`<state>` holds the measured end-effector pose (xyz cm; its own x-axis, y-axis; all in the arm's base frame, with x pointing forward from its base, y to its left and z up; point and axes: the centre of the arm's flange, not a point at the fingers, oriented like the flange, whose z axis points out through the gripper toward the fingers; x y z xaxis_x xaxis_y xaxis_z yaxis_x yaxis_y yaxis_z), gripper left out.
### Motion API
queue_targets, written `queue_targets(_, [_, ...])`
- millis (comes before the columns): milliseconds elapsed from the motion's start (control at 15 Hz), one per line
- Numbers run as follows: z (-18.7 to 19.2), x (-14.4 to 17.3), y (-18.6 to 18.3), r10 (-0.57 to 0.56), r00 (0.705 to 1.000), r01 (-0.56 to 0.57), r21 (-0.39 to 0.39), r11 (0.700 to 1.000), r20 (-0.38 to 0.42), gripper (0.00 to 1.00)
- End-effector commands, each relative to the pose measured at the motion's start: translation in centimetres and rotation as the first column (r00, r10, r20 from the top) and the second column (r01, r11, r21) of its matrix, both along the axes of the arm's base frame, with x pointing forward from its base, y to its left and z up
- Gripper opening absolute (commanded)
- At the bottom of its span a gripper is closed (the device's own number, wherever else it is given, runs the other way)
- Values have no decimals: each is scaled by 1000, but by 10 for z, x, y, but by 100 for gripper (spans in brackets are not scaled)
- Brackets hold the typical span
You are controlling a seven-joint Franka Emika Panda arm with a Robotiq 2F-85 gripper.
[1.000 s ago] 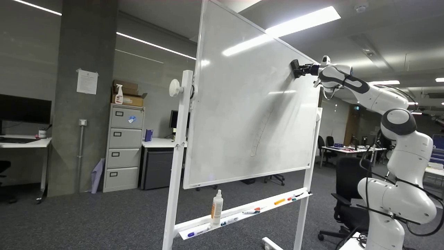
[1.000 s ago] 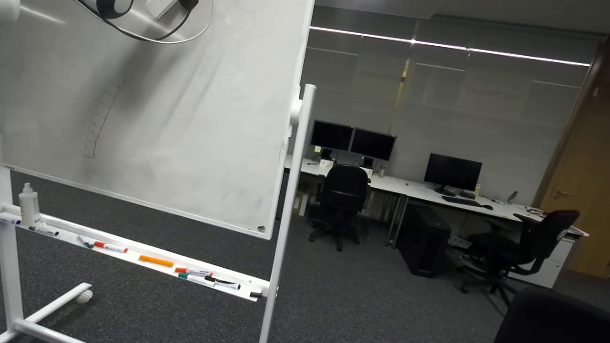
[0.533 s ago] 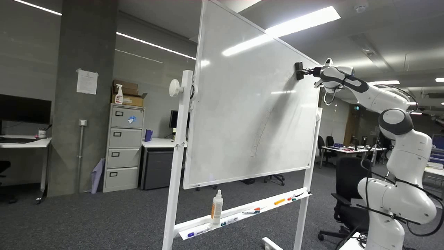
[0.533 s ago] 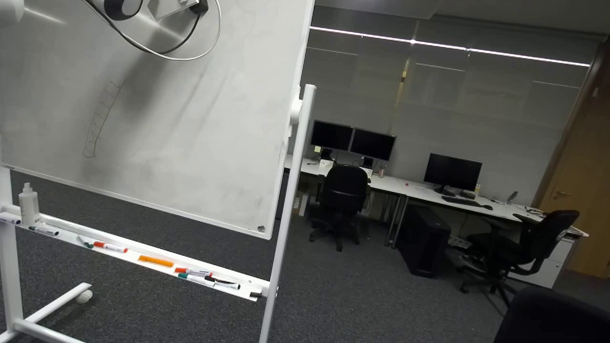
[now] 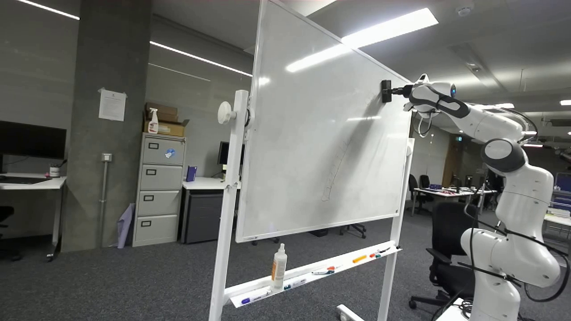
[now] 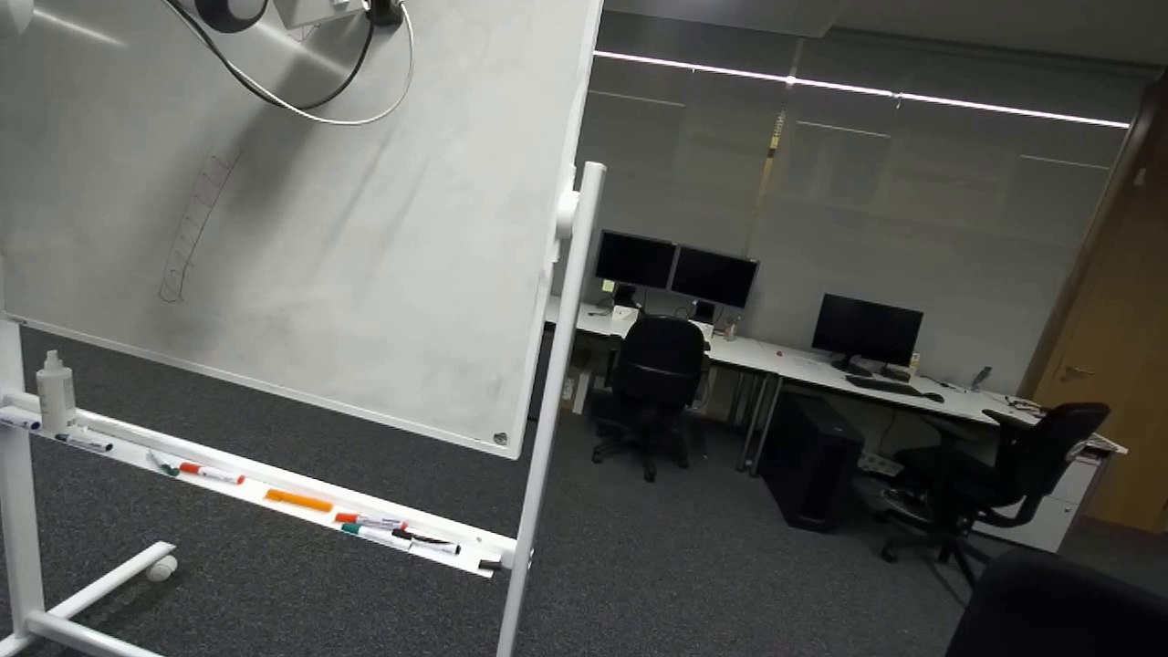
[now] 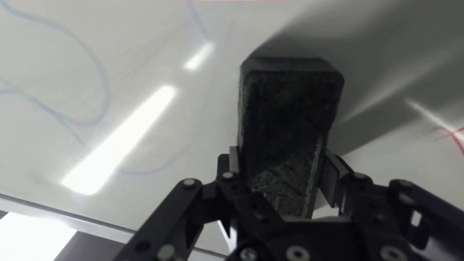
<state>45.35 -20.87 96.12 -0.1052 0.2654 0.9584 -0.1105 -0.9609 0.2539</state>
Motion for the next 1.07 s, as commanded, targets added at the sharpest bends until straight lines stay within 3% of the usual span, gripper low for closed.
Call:
queue_targets(0, [2,11,-2,-51,998,52,23,998,-45,30])
queue_targets(667, [-10,41,86,89,993,-94,-64,993,-78,30])
queue_targets(1000, [-27,38,141,180,980,-189,-115,975,-84,30])
